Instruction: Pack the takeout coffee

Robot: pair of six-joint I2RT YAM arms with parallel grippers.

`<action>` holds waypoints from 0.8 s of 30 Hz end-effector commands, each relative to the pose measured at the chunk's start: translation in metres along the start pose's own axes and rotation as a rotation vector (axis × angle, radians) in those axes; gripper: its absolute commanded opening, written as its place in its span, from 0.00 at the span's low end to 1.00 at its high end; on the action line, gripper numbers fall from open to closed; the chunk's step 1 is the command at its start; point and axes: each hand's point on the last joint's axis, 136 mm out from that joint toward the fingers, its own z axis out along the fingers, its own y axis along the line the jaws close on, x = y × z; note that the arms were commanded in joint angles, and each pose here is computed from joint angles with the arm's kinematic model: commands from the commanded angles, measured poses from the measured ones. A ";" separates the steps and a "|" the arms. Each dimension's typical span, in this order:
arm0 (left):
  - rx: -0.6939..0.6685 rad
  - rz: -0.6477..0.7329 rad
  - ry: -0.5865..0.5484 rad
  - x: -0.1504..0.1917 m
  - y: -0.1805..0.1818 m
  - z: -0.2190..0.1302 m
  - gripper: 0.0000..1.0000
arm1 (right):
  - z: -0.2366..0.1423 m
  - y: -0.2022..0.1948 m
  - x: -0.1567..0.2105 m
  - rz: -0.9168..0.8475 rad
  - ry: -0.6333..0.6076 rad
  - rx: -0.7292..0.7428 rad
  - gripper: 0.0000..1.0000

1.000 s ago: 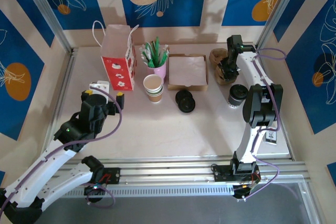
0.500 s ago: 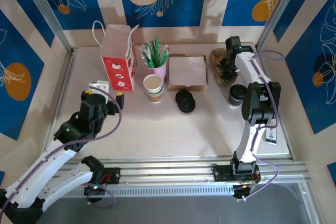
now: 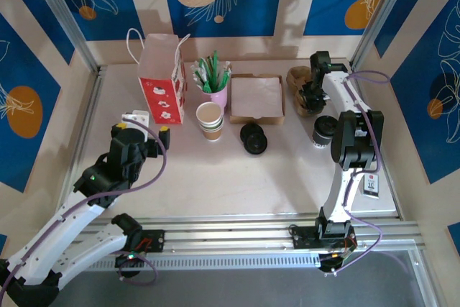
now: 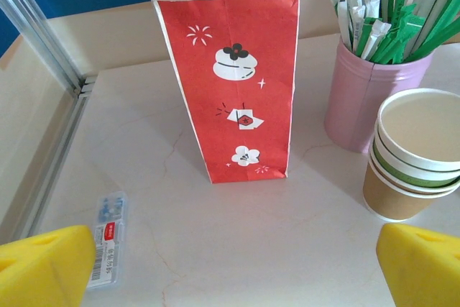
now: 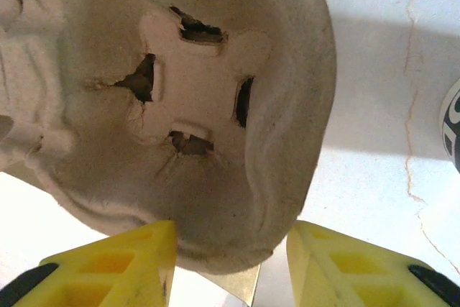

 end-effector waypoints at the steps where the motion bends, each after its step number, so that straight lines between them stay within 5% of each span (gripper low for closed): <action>1: 0.005 -0.006 -0.020 -0.005 0.000 0.001 1.00 | -0.001 0.007 -0.006 0.031 -0.019 -0.015 0.44; 24: 0.009 -0.013 -0.014 -0.005 0.001 0.003 1.00 | -0.014 0.025 -0.009 0.012 -0.035 -0.083 0.24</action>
